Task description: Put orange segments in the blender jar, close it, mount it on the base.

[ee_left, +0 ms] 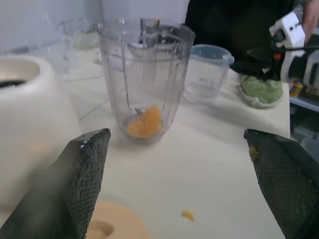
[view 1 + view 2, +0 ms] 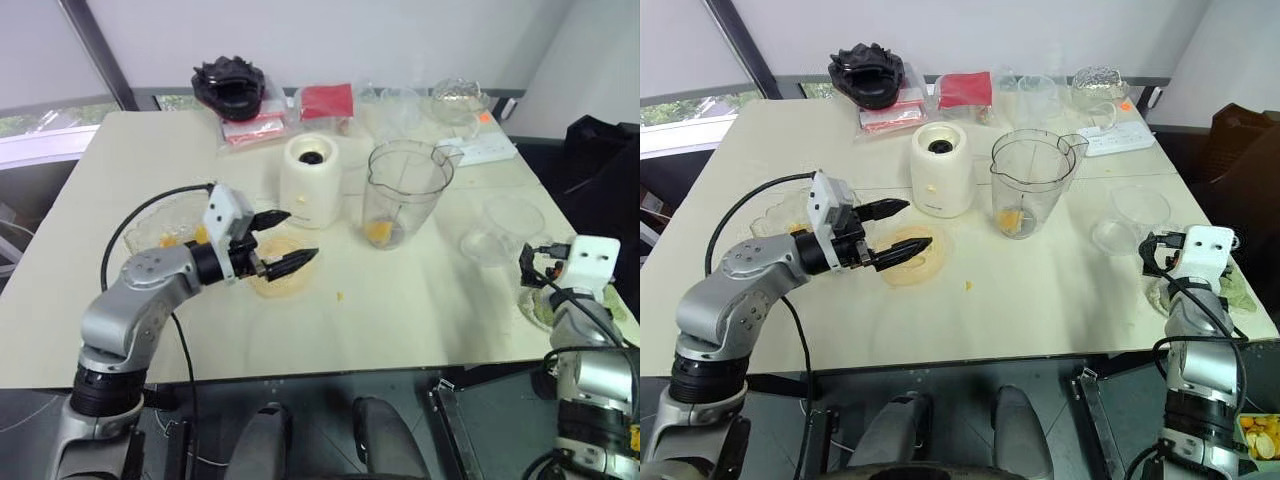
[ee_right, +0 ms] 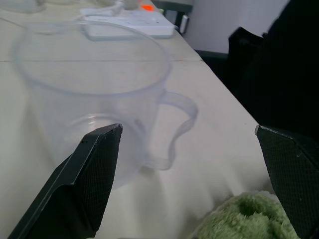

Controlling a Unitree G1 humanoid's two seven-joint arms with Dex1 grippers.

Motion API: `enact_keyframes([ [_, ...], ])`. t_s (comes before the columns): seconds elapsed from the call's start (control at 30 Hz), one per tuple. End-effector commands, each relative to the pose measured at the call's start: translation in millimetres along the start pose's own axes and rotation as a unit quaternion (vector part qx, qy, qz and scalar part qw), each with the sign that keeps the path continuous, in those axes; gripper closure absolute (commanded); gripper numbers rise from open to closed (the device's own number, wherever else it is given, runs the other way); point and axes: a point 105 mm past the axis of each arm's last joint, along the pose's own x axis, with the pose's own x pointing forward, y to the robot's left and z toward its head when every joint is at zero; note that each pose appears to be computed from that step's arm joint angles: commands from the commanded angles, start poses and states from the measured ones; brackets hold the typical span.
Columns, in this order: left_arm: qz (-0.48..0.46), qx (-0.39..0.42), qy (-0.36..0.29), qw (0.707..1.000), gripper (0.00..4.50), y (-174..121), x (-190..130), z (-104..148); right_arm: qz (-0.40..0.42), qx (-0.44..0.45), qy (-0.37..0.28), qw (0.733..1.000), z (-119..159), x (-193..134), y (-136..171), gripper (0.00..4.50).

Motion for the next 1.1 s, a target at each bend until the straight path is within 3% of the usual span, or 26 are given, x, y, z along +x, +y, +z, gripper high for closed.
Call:
enact_keyframes([
  [0.03, -0.012, 0.022, -0.018, 1.000, 0.03, -8.6, -2.6, 11.8, -0.018, 0.006, -0.023, 1.000, 10.6, 6.5, -13.4, 0.07],
  [0.5, -0.002, 0.025, -0.010, 1.000, 0.03, -11.9, -3.6, 7.6, -0.034, 0.012, -0.016, 0.999, 0.5, 23.8, -28.6, 0.07],
  [1.1, 0.001, 0.037, -0.003, 0.999, 0.03, -8.5, -6.5, 11.7, -0.017, 0.015, -0.016, 1.000, 0.4, 41.7, -20.7, 0.07],
])
